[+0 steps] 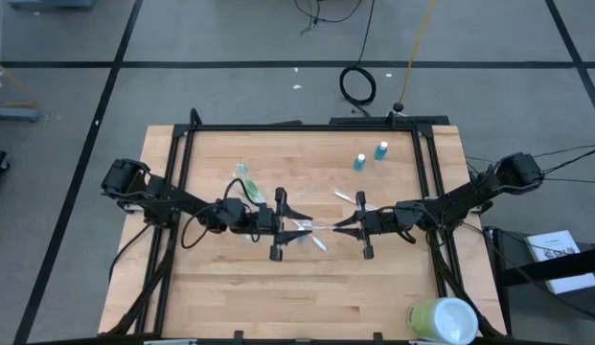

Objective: Pick & Place toothbrushing station
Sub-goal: Put the orange toothbrush into the bottom section of the transparent organizer

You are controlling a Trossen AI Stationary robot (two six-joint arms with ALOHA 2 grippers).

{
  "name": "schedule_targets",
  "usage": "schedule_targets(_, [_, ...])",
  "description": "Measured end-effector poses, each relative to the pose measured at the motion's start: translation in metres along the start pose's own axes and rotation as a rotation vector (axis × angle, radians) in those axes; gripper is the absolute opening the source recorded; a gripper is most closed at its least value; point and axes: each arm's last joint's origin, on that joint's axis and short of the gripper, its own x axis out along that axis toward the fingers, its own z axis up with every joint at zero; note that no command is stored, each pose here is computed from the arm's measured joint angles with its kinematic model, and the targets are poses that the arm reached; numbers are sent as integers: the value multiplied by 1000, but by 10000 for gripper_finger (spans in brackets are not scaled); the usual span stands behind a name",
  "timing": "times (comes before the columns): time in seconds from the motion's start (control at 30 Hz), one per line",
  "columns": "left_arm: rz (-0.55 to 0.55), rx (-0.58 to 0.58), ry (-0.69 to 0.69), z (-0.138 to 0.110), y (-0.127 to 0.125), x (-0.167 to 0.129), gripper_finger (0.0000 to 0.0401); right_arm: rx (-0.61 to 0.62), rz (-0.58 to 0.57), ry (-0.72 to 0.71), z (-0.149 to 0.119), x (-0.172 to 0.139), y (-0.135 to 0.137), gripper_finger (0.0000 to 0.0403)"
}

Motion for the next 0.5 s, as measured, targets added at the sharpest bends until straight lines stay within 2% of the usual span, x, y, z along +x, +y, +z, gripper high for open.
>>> schedule_targets(0.17, [0, 0, -1, 0, 0, 0, 125, 0, 0, 0, 0, 0, 0, 23])
schedule_targets(0.5, [0, 8, -1, 0, 0, 0, 104, 0, 0, 1, 0, 0, 0, 23])
